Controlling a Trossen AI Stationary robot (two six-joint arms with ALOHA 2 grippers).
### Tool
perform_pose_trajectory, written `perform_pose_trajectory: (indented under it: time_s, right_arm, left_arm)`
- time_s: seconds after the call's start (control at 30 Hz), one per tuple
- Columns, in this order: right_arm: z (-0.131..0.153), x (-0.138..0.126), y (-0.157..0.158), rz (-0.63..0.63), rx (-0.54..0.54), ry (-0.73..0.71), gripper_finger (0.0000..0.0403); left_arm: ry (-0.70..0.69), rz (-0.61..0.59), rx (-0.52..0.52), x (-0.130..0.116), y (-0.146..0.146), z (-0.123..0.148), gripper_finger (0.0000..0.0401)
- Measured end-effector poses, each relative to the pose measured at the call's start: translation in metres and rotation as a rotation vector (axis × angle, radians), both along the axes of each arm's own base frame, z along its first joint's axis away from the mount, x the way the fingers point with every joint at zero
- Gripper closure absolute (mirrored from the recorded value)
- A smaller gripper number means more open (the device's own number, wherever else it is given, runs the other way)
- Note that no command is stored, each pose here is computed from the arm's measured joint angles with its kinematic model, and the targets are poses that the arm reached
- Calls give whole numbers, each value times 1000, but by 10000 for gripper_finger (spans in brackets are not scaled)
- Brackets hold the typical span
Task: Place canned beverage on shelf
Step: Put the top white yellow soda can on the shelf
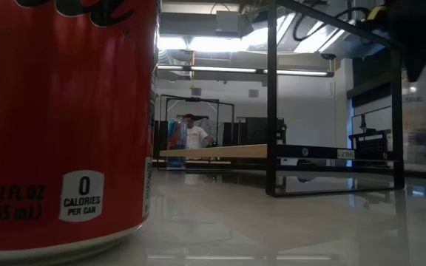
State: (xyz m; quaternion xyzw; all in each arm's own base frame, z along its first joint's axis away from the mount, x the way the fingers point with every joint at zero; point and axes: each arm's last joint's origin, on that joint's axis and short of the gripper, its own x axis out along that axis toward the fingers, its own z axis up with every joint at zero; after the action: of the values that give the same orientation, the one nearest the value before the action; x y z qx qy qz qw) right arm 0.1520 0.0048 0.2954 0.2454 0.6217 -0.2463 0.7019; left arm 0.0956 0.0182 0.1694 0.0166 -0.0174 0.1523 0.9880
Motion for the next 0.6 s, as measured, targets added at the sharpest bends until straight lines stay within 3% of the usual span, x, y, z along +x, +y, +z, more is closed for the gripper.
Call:
perform_pose_trajectory:
  time_s: [0.37,0.6]
  right_arm:
    - [2,8,-29,11,-37,-94,145]
    - [32,18,-40,40,-97,-176,145]
  left_arm:
    - [1,4,1,0,0,0,51]
    - [-3,3,-7,0,0,0,51]
